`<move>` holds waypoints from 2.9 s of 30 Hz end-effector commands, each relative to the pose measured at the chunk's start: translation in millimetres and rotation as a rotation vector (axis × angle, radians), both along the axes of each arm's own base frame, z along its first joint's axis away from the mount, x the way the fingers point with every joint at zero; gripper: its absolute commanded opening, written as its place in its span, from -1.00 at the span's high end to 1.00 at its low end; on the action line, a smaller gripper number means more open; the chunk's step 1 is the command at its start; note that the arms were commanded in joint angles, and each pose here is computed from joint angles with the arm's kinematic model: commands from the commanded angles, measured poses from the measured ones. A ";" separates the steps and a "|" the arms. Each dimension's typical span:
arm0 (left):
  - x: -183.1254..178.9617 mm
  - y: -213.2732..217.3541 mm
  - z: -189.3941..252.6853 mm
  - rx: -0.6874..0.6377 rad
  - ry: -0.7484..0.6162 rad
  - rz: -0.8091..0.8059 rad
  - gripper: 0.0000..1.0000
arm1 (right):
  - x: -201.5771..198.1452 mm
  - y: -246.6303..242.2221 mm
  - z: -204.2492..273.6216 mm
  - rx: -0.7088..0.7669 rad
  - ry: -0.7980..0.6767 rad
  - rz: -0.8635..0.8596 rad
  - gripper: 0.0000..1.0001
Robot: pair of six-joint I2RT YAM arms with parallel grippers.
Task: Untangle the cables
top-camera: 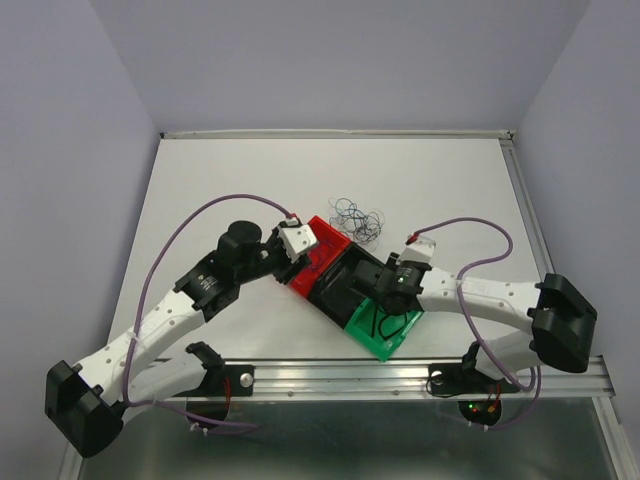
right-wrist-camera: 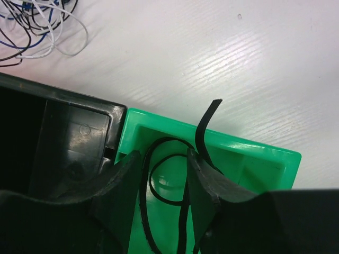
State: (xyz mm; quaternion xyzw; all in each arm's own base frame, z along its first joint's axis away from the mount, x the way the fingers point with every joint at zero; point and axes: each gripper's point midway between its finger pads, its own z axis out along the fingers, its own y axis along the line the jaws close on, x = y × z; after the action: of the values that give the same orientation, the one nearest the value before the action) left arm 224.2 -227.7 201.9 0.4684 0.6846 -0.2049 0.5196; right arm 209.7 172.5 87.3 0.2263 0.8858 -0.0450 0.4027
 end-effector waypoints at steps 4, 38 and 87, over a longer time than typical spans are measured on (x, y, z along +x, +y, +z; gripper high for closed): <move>6.4 -2.3 10.4 -0.034 -0.037 0.013 -0.16 | 9.4 -4.4 39.9 -0.012 -0.085 -0.007 0.07; 51.7 39.0 17.5 -0.105 -0.081 0.229 -0.17 | 210.6 49.2 33.6 0.115 -0.041 0.484 -0.15; 168.0 -75.9 135.5 -0.417 -0.201 -0.329 -0.41 | 237.3 41.5 331.2 0.169 -0.678 0.527 0.99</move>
State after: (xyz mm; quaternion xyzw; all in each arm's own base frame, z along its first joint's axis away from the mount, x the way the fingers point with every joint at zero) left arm 414.9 -296.7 322.2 0.4401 0.5500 -0.3558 0.6142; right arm 446.0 201.6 417.1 0.0385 0.7362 0.1763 0.6523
